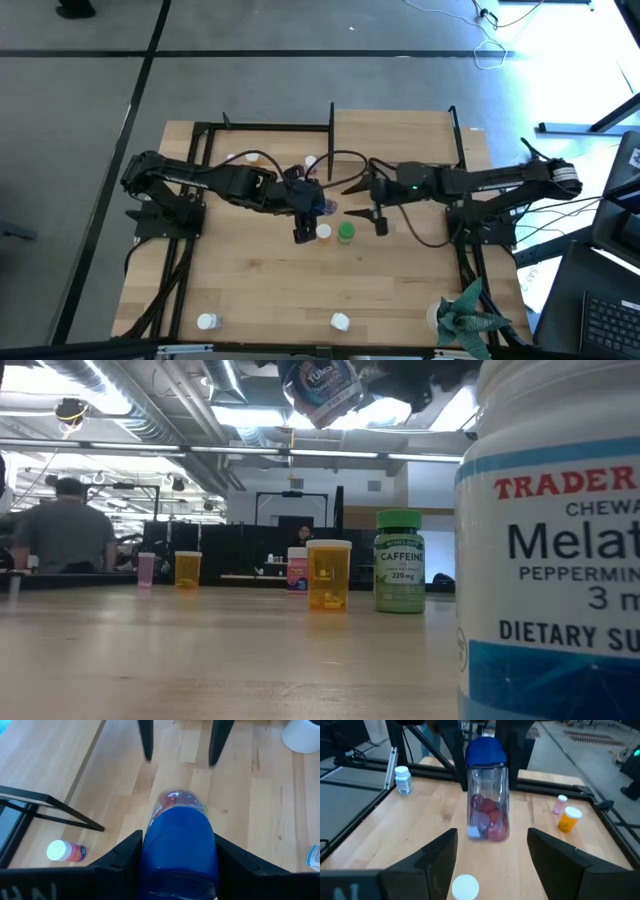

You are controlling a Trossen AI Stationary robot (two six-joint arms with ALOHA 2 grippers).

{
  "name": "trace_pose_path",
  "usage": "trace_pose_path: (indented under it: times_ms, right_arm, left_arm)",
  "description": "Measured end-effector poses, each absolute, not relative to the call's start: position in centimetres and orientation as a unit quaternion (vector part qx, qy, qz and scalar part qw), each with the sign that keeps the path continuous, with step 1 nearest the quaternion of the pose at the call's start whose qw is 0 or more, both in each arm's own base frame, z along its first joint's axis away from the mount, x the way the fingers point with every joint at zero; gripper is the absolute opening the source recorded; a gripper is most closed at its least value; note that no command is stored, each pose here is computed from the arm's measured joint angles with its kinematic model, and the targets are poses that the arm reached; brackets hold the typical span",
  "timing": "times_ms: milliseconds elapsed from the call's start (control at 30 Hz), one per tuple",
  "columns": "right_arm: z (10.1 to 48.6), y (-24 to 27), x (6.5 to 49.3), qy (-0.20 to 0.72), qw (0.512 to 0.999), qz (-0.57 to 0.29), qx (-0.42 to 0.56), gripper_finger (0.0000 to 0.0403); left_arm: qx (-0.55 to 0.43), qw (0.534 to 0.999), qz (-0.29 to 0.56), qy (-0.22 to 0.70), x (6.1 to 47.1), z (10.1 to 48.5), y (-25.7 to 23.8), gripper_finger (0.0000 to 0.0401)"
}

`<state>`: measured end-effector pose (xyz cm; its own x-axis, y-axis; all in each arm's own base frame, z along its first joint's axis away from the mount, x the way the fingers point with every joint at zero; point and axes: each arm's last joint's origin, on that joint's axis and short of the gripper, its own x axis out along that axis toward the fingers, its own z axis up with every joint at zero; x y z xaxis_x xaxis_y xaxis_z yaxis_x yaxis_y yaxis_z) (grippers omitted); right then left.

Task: Pick and place medicine bottles onto shelf by color
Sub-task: Put the blue medicine bottle on the shelf

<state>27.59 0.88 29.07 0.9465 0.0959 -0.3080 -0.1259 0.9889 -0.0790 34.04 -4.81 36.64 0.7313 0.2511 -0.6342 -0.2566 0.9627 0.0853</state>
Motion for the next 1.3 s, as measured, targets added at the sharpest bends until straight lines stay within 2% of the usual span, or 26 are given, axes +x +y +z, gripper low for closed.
trace_pose_path:
  times_ms: [333,767,1000,1133,1300]
  right_arm:
    - [30.1,1.0,31.8,0.21,0.975,0.063,-0.031,0.0242]
    - [29.4,1.2,33.5,0.227,0.971,0.081,-0.015,0.0241]
    - [29.4,1.2,33.5,0.226,0.971,0.08,-0.015,0.0201]
    - [29.4,1.2,33.5,0.226,0.971,0.079,-0.017,0.017]
    - [29.4,1.2,33.5,0.225,0.971,0.08,-0.016,0.0163]
  left_arm:
    - [0.014,0.93,0.134,0.341,33.9,36.6,-5.5,0.0169]
    - [0.024,0.931,0.134,0.338,33.7,36.6,-6.4,0.0169]
    - [0.024,0.931,0.137,0.337,33.7,36.6,-6.4,0.017]
    - [0.024,0.931,0.139,0.336,33.7,36.6,-6.4,0.0187]
    - [0.022,0.932,0.14,0.334,33.7,36.7,-6.3,0.0203]
